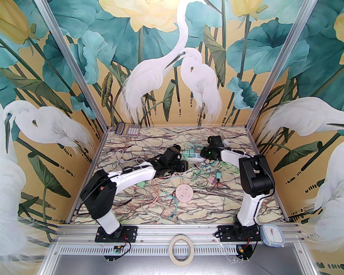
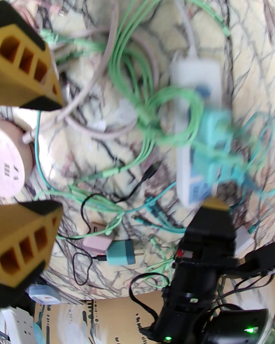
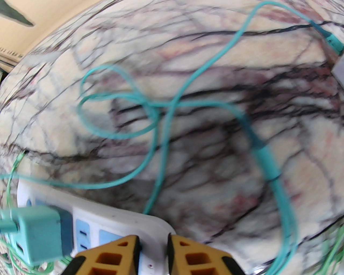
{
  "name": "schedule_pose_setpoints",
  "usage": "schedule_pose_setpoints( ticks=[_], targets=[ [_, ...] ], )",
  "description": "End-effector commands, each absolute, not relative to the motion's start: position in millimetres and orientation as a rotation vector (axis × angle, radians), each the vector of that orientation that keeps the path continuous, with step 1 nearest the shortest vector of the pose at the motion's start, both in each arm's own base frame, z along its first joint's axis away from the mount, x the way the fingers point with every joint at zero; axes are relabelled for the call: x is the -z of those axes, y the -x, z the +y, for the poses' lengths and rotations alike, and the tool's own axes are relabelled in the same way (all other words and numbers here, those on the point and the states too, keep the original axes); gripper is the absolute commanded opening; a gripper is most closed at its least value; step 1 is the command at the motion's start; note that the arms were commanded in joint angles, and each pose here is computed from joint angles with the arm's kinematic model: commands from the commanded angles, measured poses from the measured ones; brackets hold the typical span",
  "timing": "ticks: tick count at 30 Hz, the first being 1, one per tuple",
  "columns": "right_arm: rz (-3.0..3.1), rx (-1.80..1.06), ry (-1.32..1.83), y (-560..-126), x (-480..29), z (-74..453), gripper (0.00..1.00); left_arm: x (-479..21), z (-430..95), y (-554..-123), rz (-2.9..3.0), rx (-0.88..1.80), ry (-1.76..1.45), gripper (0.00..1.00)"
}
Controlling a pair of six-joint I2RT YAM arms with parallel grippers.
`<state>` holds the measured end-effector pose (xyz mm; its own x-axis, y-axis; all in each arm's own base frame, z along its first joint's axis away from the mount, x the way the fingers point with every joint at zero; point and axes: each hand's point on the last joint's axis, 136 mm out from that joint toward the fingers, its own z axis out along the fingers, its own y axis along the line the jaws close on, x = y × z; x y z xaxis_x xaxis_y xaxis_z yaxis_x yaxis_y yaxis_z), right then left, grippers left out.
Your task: Pull the plug off the socket
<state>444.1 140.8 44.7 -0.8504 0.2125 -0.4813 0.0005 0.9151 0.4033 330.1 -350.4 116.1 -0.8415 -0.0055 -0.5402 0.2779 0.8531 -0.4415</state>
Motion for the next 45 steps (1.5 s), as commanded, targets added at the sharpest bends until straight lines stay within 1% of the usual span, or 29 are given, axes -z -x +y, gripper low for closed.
schedule_pose_setpoints(
  ticks=[1, 6, 9, 13, 16, 18, 22, 27, 30, 31, 37, 41, 45],
  targets=[
    [2.600, -0.618, -0.122, -409, -36, 164, 0.27, -101, -356, -345, 2.496, 0.663, -0.142, 0.46],
    [2.553, -0.643, -0.094, -389, -54, 166, 0.27, -76, -356, -359, 2.547, 0.586, -0.085, 0.40],
    [2.526, -0.631, -0.046, -383, -66, 167, 0.27, -71, -345, -373, 2.549, 0.545, -0.022, 0.37],
    [2.454, -0.570, 0.039, -384, -82, 166, 0.34, -86, -329, -385, 2.514, 0.596, 0.024, 0.37],
    [2.345, -0.529, 0.189, -390, -100, 182, 0.42, -109, -318, -390, 2.465, 0.655, 0.041, 0.39],
    [2.286, -0.507, 0.301, -393, -106, 196, 0.45, -121, -307, -394, 2.440, 0.671, 0.056, 0.41],
    [2.181, -0.471, 0.468, -405, -112, 215, 0.50, -124, -282, -410, 2.452, 0.624, 0.057, 0.44],
    [2.099, -0.447, 0.580, -414, -111, 222, 0.51, -102, -268, -435, 2.509, 0.655, 0.072, 0.47],
    [2.153, -0.442, 0.637, -416, -99, 227, 0.52, -89, -270, -445, 2.531, 0.629, 0.046, 0.47],
    [2.176, -0.442, 0.654, -417, -95, 228, 0.53, -86, -272, -447, 2.544, 0.627, 0.036, 0.48],
    [2.207, -0.496, 0.714, -415, -80, 237, 0.58, -70, -276, -445, 2.576, 0.637, 0.002, 0.49],
    [2.221, -0.518, 0.692, -425, -79, 230, 0.57, -66, -277, -443, 2.577, 0.650, -0.012, 0.49],
    [2.214, -0.598, 0.677, -430, -83, 224, 0.56, -62, -281, -445, 2.580, 0.667, -0.030, 0.49]
  ],
)
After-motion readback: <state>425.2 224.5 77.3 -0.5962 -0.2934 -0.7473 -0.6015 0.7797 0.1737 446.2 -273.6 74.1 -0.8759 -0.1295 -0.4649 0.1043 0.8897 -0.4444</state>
